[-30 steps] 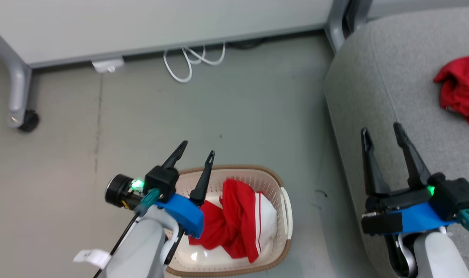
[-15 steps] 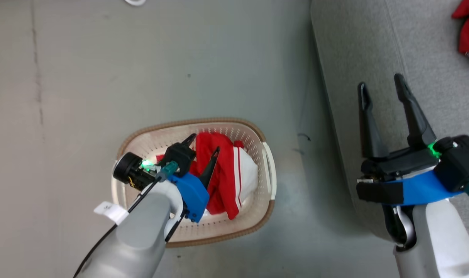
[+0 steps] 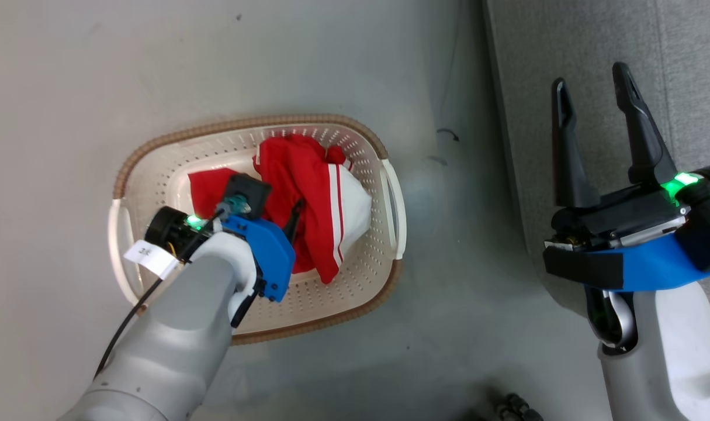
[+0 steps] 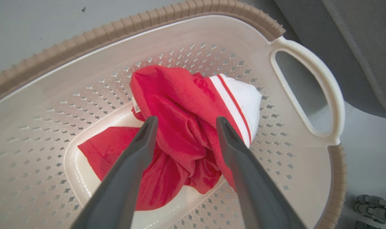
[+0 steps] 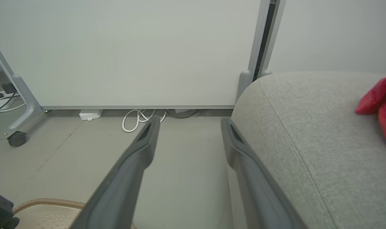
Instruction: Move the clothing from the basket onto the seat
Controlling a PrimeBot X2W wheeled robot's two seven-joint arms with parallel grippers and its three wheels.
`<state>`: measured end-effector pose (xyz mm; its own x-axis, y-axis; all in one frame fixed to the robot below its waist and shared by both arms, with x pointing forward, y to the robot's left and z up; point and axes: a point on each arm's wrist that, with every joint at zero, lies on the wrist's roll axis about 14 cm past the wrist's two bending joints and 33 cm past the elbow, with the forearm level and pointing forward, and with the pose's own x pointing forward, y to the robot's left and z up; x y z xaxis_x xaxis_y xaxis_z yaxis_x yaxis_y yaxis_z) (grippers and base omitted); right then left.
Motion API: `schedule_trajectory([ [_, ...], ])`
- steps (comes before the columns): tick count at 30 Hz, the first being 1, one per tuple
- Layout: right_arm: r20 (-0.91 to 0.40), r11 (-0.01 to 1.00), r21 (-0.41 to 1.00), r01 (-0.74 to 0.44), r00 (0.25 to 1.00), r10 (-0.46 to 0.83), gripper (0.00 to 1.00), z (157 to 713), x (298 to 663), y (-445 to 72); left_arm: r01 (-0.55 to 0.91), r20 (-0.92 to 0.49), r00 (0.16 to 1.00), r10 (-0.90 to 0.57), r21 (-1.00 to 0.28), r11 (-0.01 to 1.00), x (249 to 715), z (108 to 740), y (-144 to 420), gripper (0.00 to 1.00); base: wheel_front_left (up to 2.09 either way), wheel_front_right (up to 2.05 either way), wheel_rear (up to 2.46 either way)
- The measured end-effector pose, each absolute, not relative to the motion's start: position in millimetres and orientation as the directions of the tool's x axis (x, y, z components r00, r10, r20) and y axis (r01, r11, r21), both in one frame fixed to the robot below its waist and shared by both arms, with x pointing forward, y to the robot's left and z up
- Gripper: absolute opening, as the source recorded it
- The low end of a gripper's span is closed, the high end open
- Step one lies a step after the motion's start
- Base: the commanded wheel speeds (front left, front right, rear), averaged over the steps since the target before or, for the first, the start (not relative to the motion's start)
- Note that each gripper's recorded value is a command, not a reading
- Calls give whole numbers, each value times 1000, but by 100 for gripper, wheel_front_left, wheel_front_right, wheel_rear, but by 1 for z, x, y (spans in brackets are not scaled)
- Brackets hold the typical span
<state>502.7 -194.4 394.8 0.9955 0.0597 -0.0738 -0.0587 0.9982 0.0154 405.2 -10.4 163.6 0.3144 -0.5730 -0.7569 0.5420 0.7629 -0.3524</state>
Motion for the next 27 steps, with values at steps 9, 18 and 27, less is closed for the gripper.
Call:
schedule_trajectory([
  [9,-133,999,7,-50,990,51,100,361,507,-199,415,-816,229,-531,-412,811,396,120,1,100,0,0,0],
  [18,-188,999,20,-45,981,48,100,329,507,-201,364,-846,159,-508,-429,827,393,85,7,100,0,0,0],
  [27,-240,999,27,-34,970,40,100,304,503,-204,336,-816,111,-568,-507,794,390,73,-18,100,0,0,0],
])
